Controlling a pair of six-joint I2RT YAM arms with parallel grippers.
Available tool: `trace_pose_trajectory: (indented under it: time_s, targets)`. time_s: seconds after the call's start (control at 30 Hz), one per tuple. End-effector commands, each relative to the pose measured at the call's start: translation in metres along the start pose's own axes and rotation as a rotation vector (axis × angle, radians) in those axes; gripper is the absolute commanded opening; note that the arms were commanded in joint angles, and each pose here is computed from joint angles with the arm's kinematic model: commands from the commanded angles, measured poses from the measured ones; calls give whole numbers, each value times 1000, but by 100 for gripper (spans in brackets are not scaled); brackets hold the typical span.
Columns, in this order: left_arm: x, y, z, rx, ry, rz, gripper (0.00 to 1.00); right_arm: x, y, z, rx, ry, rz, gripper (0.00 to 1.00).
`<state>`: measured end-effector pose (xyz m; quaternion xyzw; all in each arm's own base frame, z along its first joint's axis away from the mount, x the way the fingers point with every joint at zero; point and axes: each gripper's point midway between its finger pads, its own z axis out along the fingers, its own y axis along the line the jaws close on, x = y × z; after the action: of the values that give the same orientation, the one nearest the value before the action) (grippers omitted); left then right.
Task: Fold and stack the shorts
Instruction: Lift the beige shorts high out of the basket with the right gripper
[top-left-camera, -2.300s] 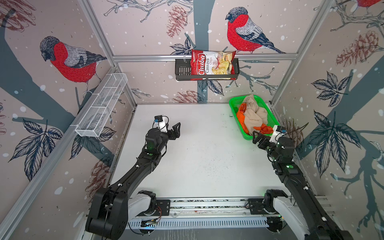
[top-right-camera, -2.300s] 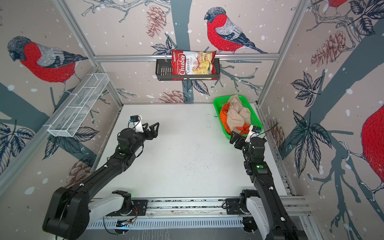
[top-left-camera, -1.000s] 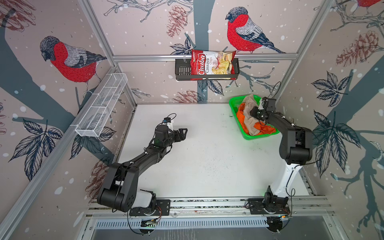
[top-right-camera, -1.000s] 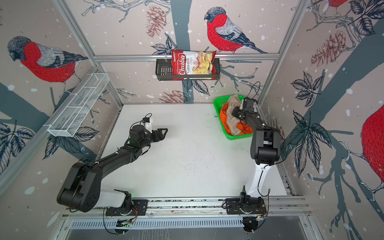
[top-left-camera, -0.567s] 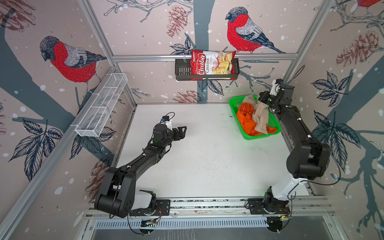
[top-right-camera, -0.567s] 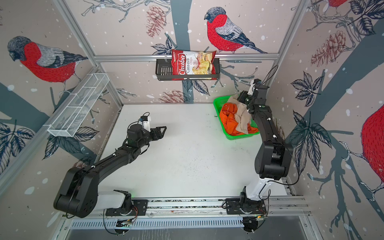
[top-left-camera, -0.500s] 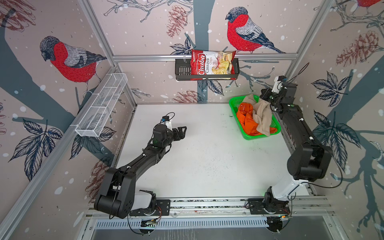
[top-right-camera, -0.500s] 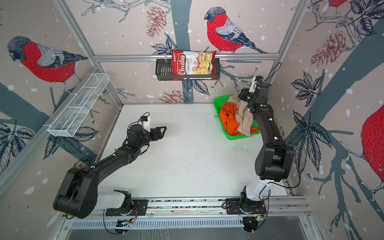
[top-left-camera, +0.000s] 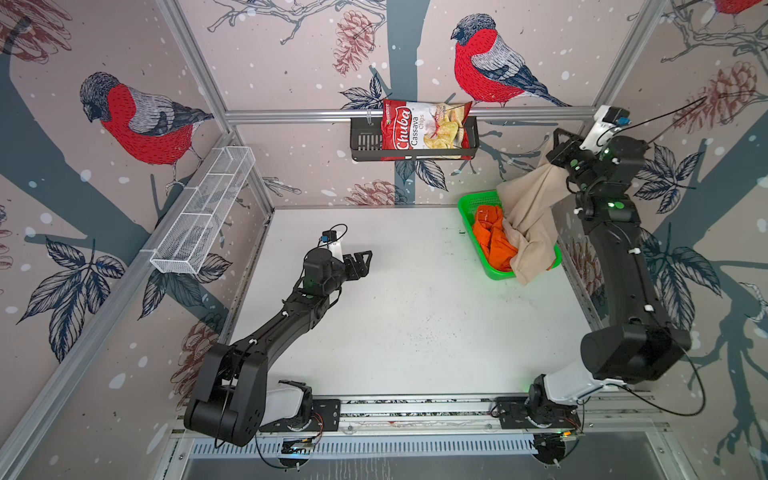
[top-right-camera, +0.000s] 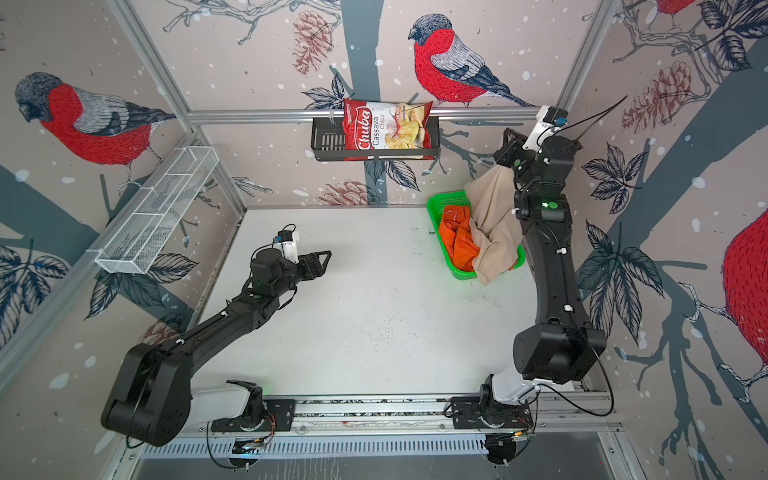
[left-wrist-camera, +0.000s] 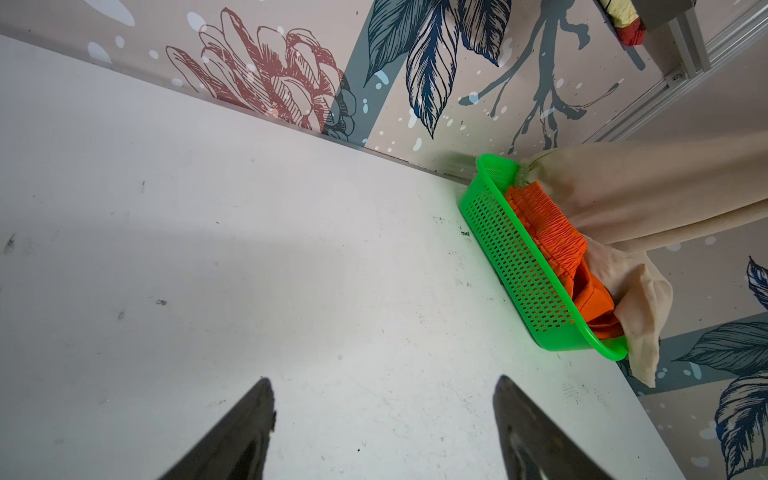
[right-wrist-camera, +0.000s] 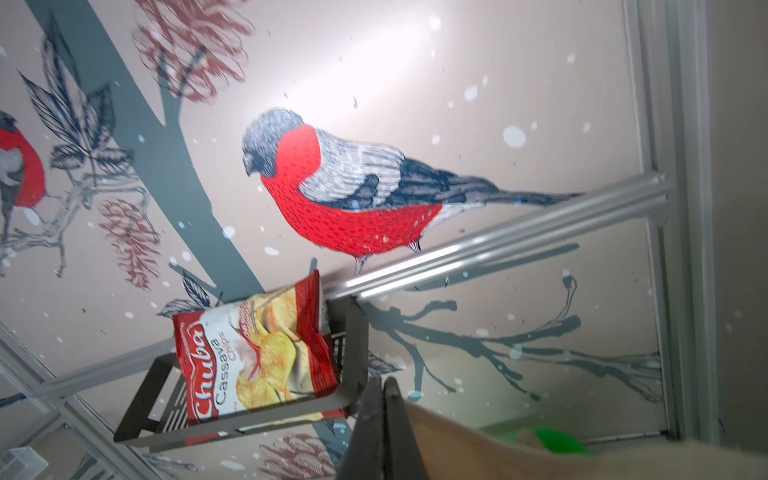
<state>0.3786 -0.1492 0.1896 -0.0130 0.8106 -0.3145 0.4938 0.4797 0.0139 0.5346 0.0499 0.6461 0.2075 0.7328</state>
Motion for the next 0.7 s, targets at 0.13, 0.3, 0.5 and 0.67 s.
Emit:
trace_pose_trajectory:
  time_s: [0.13, 0.3, 0.5, 0.67]
  targets:
    - [-10, -6, -5, 9, -30, 29, 81, -92, 42, -31, -71, -224, -48, 0]
    - [-18, -11, -9, 20, -53, 36, 81, -130, 96, -63, -253, -272, -24, 0]
    - [-24, -14, -12, 16, -60, 55, 81, -178, 153, -117, -421, -371, -31, 0]
    - [-30, -16, -17, 8, -75, 68, 81, -200, 190, -150, -574, -399, -5, 0]
